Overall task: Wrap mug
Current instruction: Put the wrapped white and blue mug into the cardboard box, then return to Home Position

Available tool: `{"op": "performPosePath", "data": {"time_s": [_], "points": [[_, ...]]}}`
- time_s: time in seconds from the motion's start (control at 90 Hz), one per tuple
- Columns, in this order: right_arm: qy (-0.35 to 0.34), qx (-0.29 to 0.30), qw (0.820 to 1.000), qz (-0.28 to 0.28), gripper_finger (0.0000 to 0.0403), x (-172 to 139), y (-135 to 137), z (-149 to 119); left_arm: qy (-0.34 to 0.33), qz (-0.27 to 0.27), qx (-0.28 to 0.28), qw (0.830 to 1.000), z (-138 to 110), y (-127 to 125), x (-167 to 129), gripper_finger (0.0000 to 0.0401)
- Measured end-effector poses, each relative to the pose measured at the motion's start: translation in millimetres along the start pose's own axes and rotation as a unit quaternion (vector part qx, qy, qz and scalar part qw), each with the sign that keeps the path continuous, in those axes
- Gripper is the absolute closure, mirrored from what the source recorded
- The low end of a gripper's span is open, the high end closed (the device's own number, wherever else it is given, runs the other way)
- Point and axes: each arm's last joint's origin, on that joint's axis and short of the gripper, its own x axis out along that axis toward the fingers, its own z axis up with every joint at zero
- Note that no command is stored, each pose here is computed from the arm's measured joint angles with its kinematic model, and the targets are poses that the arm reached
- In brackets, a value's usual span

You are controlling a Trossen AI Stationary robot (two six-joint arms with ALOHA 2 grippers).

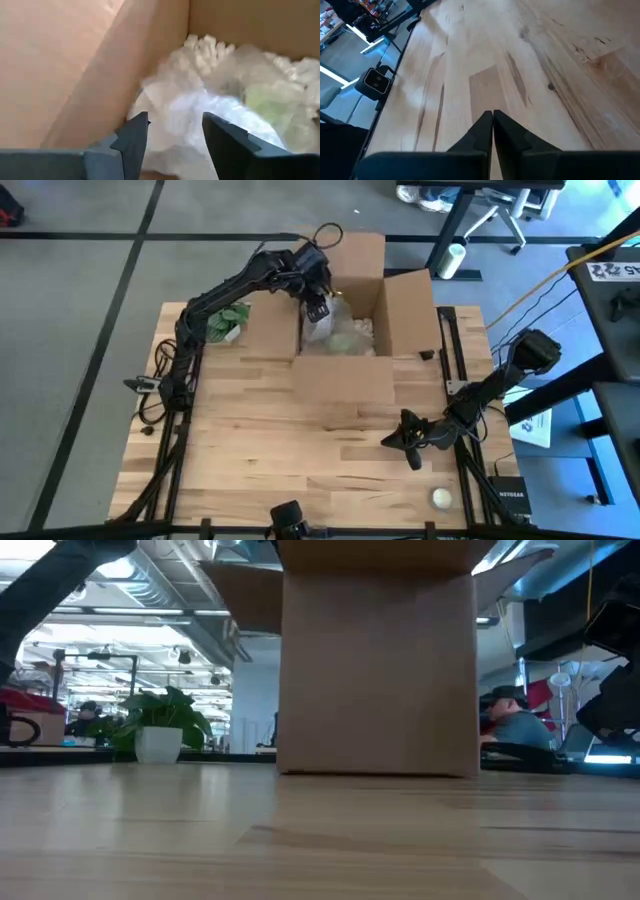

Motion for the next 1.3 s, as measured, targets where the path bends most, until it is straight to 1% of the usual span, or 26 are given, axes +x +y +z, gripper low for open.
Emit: {"op": "performPosePath", "data": {"time_s": [0.167, 0.3, 0.378, 0.533, 0.6, 0.7, 0.767, 0.833, 0.933, 0.989, 1.056, 1.178, 1.211, 1.3], "points": [[0.000, 0.000, 1.000, 0.000, 0.0403, 0.0, 0.0, 0.0, 0.008, 0.000, -0.013, 1.000, -2.3, -0.2, -4.3, 0.0229], [-0.001, 0.001, 1.000, 0.001, 0.0403, 0.0, 0.2, 0.1, 0.018, 0.000, -0.012, 1.000, -4.3, -1.3, -5.5, 0.0229], [-0.001, 0.001, 1.000, 0.001, 0.0403, 0.0, 0.2, 0.2, 0.022, 0.014, -0.014, 1.000, -4.6, -1.6, -5.7, 0.0236], [-0.001, 0.001, 1.000, 0.001, 0.0403, 0.0, 0.2, 0.2, 0.020, 0.018, -0.012, 1.000, -6.4, -0.4, -16.5, 0.0252], [-0.001, 0.001, 1.000, 0.001, 0.0403, 0.0, 0.2, 0.1, 0.017, 0.028, -0.013, 0.999, -6.9, 1.0, -21.6, 0.0255], [-0.001, 0.001, 1.000, 0.001, 0.0403, 0.0, 0.2, 0.2, 0.010, 0.060, -0.020, 0.998, -7.3, 3.9, -31.7, 0.0256], [-0.001, 0.001, 1.000, 0.000, 0.0403, 0.0, 0.1, 0.1, 0.005, 0.063, -0.027, 0.998, -7.5, 4.7, -35.5, 0.0256], [-0.001, 0.001, 1.000, 0.000, 0.0403, 0.0, 0.0, 0.1, 0.001, 0.042, -0.029, 0.999, -7.9, 3.7, -39.4, 0.0256], [-0.004, 0.001, 1.000, -0.003, 0.0403, 0.0, -0.2, 0.3, 0.000, -0.028, -0.039, 0.999, -8.9, -0.8, -40.7, 0.0262], [-0.005, 0.001, 1.000, -0.003, 0.0403, 0.0, -0.1, 0.5, 0.008, -0.066, -0.039, 0.997, -10.8, -3.4, -41.0, 0.0275], [-0.006, 0.001, 1.000, -0.004, 0.0403, 0.0, -0.1, 0.5, 0.013, -0.096, -0.031, 0.995, -11.8, -8.8, -41.7, 0.0303], [-0.006, 0.002, 1.000, -0.003, 0.0403, 0.0, 0.1, 0.6, 0.016, -0.111, 0.007, 0.994, -11.6, -22.2, -43.4, 0.0380], [-0.006, 0.002, 1.000, -0.003, 0.0403, 0.0, 0.0, 0.6, 0.014, -0.114, 0.014, 0.993, -11.3, -25.8, -44.4, 0.0390], [-0.006, 0.002, 1.000, -0.002, 0.0403, 0.0, 0.1, 0.6, 0.005, -0.123, 0.028, 0.992, -9.0, -37.0, -46.8, 0.0398]]}}
